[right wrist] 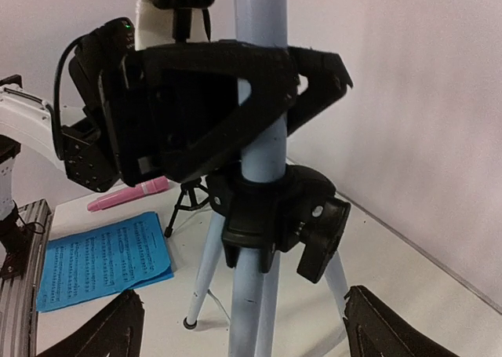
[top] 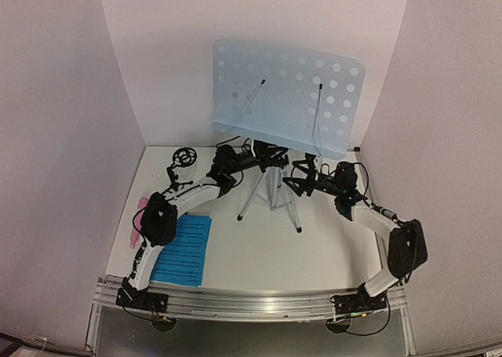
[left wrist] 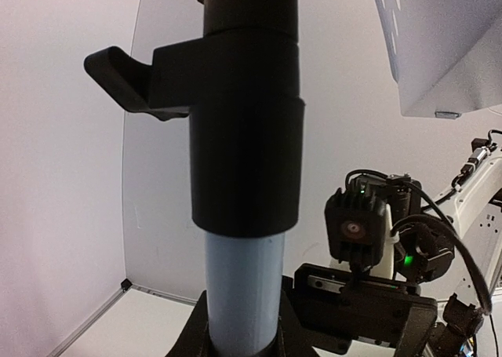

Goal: Pack up the instrument practice props

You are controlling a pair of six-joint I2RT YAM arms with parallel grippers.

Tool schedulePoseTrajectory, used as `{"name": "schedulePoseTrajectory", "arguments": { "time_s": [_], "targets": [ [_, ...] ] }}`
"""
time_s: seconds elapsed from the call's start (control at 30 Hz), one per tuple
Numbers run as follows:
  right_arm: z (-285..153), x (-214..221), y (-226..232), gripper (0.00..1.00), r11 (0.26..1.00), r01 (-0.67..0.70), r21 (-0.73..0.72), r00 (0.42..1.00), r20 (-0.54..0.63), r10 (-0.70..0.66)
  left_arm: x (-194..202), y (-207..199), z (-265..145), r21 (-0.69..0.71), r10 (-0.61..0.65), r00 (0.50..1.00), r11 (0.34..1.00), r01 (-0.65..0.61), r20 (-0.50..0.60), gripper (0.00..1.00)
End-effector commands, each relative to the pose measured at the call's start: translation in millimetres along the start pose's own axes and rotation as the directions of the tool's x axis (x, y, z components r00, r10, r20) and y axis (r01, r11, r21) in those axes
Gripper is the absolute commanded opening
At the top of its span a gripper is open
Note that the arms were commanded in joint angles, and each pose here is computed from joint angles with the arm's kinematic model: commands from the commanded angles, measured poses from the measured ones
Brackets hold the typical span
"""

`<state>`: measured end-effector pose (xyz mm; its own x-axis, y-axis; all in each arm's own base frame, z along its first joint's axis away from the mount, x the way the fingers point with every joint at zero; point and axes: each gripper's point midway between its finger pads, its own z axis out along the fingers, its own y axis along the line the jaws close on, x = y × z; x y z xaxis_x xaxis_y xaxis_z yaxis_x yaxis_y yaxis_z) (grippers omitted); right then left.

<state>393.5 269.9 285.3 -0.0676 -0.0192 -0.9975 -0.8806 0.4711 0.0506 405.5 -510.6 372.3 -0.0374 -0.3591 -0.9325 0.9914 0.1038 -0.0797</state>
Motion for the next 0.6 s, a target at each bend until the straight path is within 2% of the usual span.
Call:
{"name": "schedulePoseTrajectory", "arguments": {
  "time_s": [0.0,0.1,0.33,0.57],
  "targets": [
    [-2,-12,-4,0.86,0.995,0.088,0.036,0.996,-0.016,-0.087,-91,-23,1,0.035,0.075,0.979,0.996,-0.083,0.192,0.00],
    [10,3,-29,0.87,0.988,0.086,0.132,0.996,-0.040,-0.081,-91,-33,0,0.072,0.091,0.976,0.992,-0.107,0.197,0.00],
    [56,9,-10,0.91,0.989,0.118,0.093,0.993,-0.007,-0.118,-92,-37,2,0.077,0.081,0.977,0.992,-0.098,0.197,0.00],
    [64,14,-25,0.89,0.985,0.094,0.143,0.995,0.014,-0.097,-90,-40,1,0.091,0.056,0.981,0.993,-0.074,0.186,0.00]
  ]
}}
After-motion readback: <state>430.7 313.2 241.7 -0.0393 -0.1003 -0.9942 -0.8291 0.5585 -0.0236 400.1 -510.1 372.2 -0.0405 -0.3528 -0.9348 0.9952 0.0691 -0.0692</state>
